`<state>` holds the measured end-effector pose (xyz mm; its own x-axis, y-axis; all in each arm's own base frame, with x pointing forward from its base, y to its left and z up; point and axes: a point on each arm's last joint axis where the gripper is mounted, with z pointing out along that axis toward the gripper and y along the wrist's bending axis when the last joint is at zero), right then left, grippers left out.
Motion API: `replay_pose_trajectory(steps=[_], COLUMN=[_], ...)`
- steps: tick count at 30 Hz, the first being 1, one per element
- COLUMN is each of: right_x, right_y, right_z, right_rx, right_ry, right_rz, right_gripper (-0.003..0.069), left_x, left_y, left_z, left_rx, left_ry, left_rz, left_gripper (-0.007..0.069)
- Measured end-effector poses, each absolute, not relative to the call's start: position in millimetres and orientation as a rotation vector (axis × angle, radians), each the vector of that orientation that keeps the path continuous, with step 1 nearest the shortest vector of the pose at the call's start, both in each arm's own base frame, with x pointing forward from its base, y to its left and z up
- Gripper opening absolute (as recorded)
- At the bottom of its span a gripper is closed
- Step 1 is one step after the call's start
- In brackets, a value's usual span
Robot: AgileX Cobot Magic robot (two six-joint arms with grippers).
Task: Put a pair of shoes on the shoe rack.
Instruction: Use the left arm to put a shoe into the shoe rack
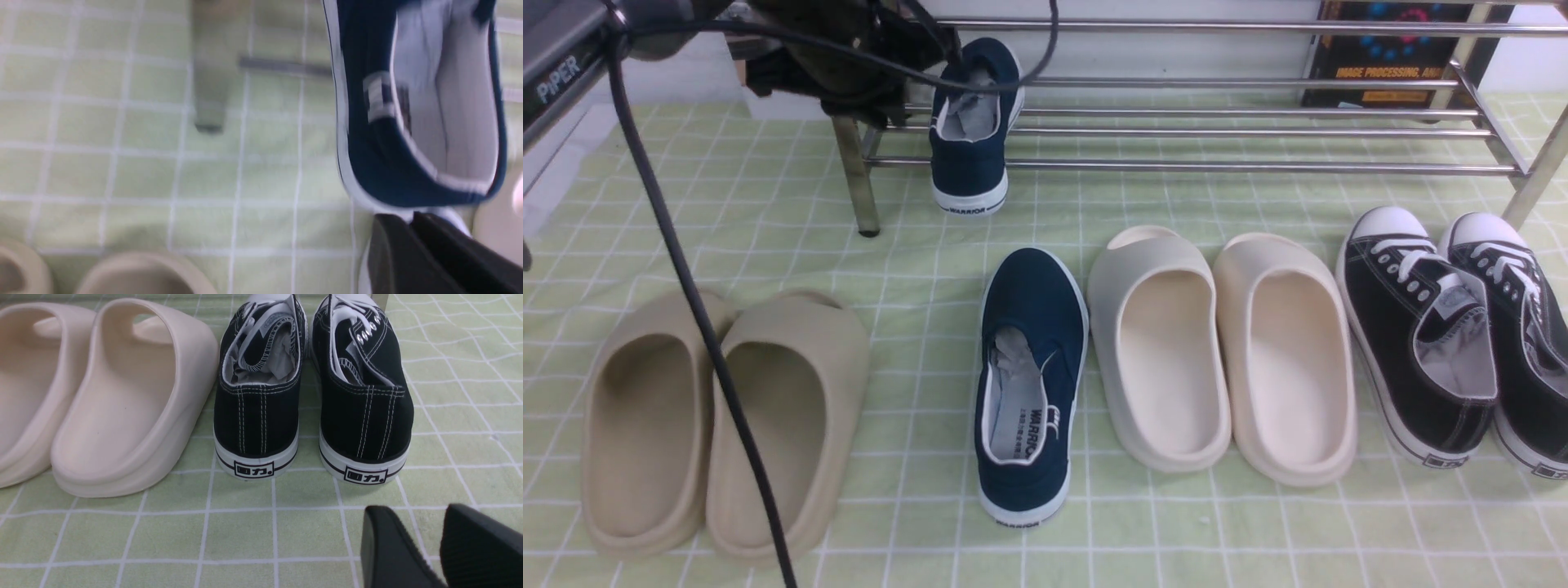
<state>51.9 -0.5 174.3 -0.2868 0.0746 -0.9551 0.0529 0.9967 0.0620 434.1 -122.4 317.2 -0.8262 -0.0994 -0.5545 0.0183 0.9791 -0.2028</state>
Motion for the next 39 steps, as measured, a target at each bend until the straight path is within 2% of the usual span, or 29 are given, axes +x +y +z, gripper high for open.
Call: replay_pose_trajectory(steps=[2, 3, 6, 13, 18, 27, 35, 39], right_x=[52, 52, 52, 52, 52, 52, 52, 52], right_y=[0, 0, 0, -1, -1, -1, -1, -1], right_z=[174, 174, 174, 174, 174, 174, 174, 174], right_rx=[0.092, 0.092, 0.092, 0.092, 0.092, 0.092, 0.092, 0.092], right_ry=[1.863, 1.863, 1.863, 1.863, 1.863, 1.863, 1.863, 1.863], right_rz=[0.021, 0.021, 0.021, 0.02, 0.02, 0.02, 0.02, 0.02], right_gripper=[0.0239, 0.0239, 0.0239, 0.0239, 0.0239, 0.0239, 0.0239, 0.0239], left_x=[431, 429, 433, 449, 451, 466, 472, 474], left_y=[-128, -137, -152, -155, -156, -156, -153, -151], left_z=[305, 287, 264, 236, 236, 263, 248, 251], left_rx=[-0.032, 0.02, 0.059, -0.017, -0.035, -0.036, -0.054, -0.082], left_ry=[2.562, 2.581, 2.564, 2.537, 2.52, 2.397, 2.424, 2.416], left_rz=[-0.28, -0.295, -0.319, -0.343, -0.353, -0.357, -0.32, -0.299], left_gripper=[-0.0008, -0.0013, -0.0013, -0.0013, -0.0013, -0.0013, -0.0013, 0.0061])
